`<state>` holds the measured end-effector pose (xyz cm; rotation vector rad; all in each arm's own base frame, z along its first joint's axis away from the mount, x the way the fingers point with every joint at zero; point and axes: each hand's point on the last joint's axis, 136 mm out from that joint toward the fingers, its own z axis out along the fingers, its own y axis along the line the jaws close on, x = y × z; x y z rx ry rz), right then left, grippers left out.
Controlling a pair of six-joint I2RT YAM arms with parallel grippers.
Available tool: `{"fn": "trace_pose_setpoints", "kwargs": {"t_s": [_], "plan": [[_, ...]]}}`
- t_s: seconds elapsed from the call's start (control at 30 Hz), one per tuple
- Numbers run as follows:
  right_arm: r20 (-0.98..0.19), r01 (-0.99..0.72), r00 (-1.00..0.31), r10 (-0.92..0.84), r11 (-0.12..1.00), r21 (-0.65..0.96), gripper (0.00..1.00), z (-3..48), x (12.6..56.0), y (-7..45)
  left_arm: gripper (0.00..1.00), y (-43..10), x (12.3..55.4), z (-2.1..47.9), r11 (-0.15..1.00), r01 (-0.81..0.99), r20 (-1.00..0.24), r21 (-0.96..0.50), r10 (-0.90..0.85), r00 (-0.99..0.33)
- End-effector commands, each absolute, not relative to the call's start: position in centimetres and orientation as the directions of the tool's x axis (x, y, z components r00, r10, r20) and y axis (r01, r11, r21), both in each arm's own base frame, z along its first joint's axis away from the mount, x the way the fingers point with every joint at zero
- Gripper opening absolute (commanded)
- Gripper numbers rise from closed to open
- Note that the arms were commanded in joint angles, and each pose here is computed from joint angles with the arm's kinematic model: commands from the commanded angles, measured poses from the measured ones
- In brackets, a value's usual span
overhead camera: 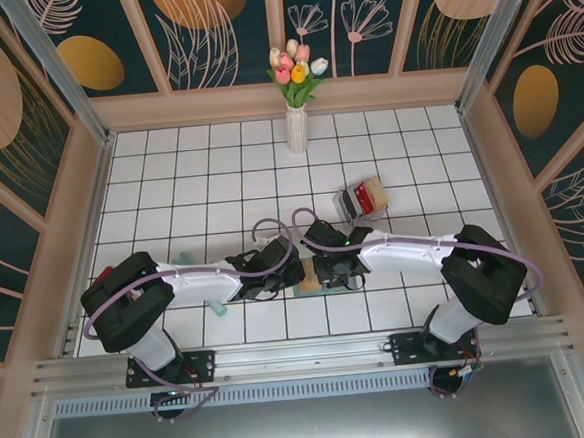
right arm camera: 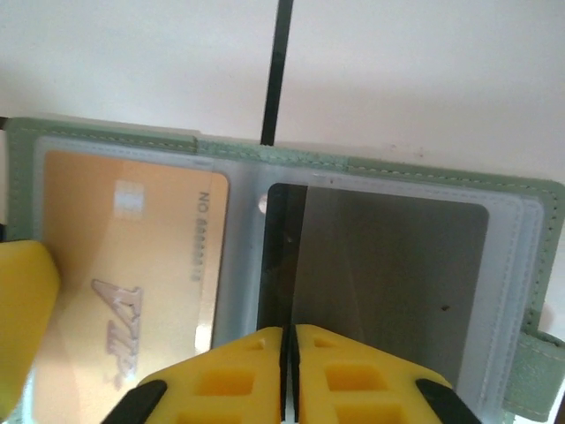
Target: Put the credit cards into the card holder
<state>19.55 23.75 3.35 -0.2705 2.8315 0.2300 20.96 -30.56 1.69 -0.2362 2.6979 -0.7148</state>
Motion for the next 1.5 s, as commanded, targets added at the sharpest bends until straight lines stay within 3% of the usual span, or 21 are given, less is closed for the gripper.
{"fn": "trace_pose_setpoints", "kwargs": {"t_s": [0.0, 0.03, 0.23, 0.47, 1.0, 1.47], "plan": [[-0.377, -0.18, -0.921, -0.102, 0.967, 0.179, 0.18, 6.4, 20.4, 23.8, 0.34, -29.6, 20.5, 1.1, 0.886, -0.065, -0.284, -0.46, -0.216, -0.934], [-0.39, -0.163, -0.918, -0.076, 0.967, 0.195, 0.25, 6.9, 20.6, 23.4, 0.35, -29.7, 20.7, 1.6, 0.88, -0.061, -0.291, -0.471, -0.221, -0.931], [-0.323, -0.061, -0.943, 0.077, 0.916, 0.397, 0.37, 6.5, 21.0, 20.9, 0.46, -29.7, 21.2, 3.9, 0.848, -0.061, -0.322, -0.526, -0.264, -0.909], [-0.259, -0.018, -0.96, 0.108, 0.897, 0.441, 0.35, 5.1, 20.8, 19.3, 0.64, -30.0, 20.8, 4.6, 0.797, -0.077, -0.286, -0.599, -0.303, -0.909], [-0.179, 0.042, -0.978, 0.105, 0.945, 0.325, 0.3, 0.2, 19.2, 17.1, 0.64, -30.6, 20.9, 2.4, 0.8, -0.11, -0.23, -0.59, -0.298, -0.926], [-0.171, 0.044, -0.98, 0.099, 0.952, 0.304, 0.29, -0.3, 18.9, 16.7, 0.61, -32.6, 21.1, 2.7, 0.771, -0.075, -0.208, -0.633, -0.263, -0.942]]}}
